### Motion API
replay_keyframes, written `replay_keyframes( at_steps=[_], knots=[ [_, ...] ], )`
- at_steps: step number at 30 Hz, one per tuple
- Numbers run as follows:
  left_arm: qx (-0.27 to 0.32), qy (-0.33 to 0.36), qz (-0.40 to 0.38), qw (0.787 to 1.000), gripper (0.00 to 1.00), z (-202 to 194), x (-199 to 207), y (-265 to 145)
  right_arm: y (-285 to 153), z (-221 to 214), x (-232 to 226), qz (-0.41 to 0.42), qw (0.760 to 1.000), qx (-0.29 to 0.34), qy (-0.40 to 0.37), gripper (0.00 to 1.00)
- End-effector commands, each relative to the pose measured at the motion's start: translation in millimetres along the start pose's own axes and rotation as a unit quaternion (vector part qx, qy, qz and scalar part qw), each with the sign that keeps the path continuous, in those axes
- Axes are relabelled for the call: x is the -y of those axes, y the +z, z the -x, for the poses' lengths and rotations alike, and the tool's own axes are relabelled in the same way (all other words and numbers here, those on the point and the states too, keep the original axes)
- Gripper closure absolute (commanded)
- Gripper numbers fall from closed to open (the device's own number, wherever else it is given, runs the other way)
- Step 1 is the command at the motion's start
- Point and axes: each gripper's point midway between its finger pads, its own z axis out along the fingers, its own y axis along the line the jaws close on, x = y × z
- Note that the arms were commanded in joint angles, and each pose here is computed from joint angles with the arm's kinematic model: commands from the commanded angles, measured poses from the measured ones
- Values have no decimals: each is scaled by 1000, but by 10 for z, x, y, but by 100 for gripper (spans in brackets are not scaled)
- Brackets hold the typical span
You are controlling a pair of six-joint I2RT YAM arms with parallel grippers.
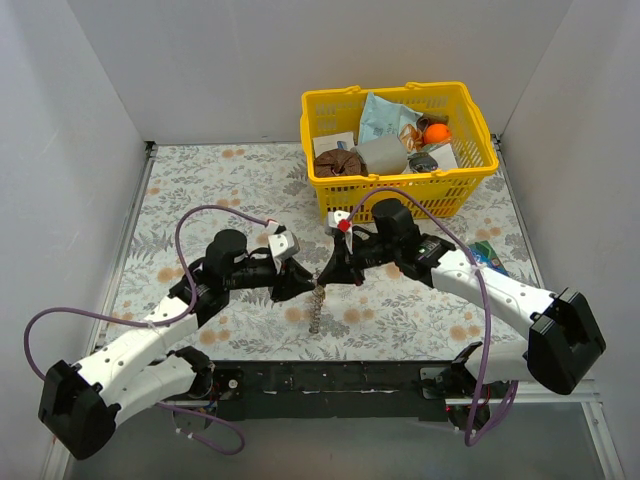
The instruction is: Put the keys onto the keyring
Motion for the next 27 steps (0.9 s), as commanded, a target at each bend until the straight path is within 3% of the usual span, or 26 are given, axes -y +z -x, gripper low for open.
replay_keyframes(
  at_steps=[1, 2, 9, 15, 27],
  knots=[
    [-20, 28, 12, 999, 65, 96, -59, -24, -54, 90, 52, -14, 999, -20, -21, 99],
    [-24, 29, 14, 999, 58, 100, -67, -29, -64, 51, 45, -14, 999, -30, -12, 99],
    [-56, 46, 3, 997, 50, 66, -84, -22, -161, -157, 80, -36, 995, -91, 6, 99],
    [-83, 56, -52, 994, 50, -55, -21, 78, -237, -287, 74, -44, 991, -127, 9, 99],
    [-63, 36, -109, 991, 60, -55, 62, 252, -209, -317, -39, -17, 994, -110, 11, 99]
  ],
)
